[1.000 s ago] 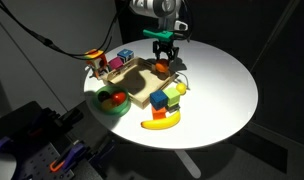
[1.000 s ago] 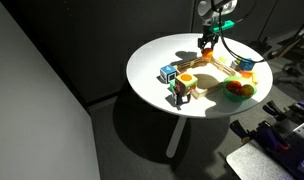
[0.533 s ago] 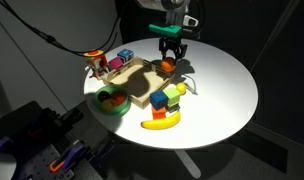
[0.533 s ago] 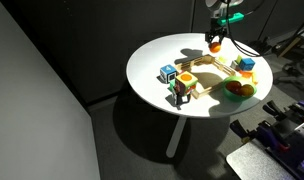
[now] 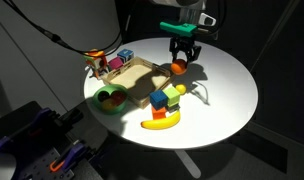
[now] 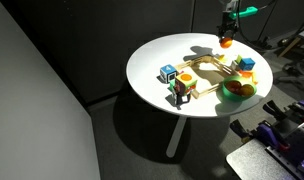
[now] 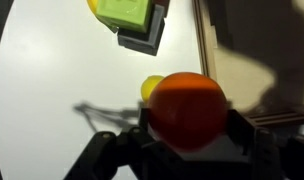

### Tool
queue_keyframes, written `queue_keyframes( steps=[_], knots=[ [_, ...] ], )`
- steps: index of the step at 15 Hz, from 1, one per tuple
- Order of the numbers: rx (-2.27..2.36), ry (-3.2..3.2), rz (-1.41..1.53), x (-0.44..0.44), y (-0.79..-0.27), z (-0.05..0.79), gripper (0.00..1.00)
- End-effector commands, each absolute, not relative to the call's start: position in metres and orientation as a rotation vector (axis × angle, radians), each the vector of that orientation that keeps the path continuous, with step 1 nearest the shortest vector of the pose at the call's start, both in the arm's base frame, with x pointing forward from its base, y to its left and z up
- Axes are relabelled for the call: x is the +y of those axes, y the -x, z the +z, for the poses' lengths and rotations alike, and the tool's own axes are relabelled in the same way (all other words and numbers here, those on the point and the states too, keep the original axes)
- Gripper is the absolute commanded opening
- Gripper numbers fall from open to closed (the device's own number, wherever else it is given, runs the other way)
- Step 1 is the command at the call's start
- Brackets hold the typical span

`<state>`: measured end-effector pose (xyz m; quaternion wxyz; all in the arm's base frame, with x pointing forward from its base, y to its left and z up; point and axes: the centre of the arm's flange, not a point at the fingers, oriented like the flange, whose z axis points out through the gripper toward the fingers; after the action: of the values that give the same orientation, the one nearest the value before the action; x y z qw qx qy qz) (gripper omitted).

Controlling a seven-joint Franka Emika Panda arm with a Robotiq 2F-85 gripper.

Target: Put the orange on the table then put the yellow and blue blocks in the box

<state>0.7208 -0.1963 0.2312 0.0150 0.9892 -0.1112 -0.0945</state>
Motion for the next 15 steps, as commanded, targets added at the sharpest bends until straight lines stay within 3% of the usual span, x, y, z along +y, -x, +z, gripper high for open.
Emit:
queue_keyframes(
  steps=[1,15],
  knots=[
    [-0.375,-3.087,-0.334,-0.224,-0.705,0.236,0.52],
    [-0.445,-3.072,-0.489,-0.308,-0.671,0.183,0.52]
  ],
)
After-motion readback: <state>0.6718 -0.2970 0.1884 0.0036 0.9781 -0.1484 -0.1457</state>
